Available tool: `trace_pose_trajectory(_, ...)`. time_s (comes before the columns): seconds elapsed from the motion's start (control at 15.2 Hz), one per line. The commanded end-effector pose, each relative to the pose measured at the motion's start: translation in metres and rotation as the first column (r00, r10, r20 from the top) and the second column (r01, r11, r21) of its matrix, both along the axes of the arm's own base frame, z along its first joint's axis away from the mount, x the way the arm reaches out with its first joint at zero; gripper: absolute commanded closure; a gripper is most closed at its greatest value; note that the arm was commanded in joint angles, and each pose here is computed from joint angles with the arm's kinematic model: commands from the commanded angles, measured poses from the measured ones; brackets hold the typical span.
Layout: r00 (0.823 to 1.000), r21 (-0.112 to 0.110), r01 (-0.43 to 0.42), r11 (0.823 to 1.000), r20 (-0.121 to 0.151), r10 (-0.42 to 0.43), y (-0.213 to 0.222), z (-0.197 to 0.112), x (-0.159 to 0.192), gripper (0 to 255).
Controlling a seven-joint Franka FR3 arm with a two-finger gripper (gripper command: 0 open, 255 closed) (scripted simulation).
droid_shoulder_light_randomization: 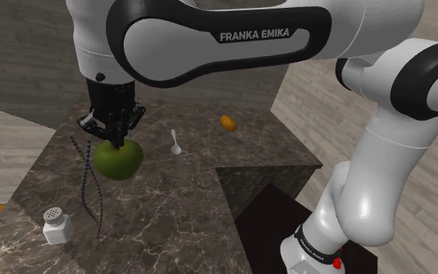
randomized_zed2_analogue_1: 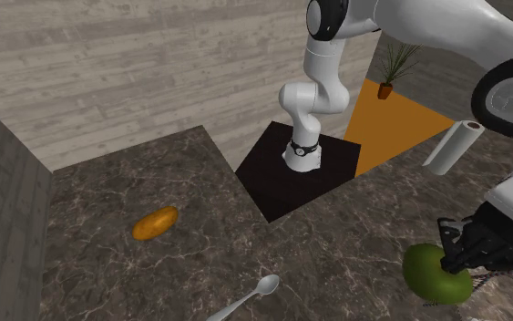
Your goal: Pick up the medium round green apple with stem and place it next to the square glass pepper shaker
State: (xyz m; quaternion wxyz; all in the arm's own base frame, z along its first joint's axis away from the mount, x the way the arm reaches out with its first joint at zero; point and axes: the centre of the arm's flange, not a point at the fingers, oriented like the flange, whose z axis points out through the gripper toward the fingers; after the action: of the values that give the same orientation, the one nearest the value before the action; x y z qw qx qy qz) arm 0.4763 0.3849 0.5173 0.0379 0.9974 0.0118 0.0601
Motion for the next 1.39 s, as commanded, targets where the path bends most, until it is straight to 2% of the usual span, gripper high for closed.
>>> trace_pose_trajectory(0.0, 1.000, 0.000, 0.000, 1.000, 0.001, 0.000, 0.000, -0.010, -0.001, 255)
trace_pose_trajectory(1.32, 1.000, 0.000, 0.000, 1.000, 0.001, 0.000, 0.000, -0.116, -0.001, 255)
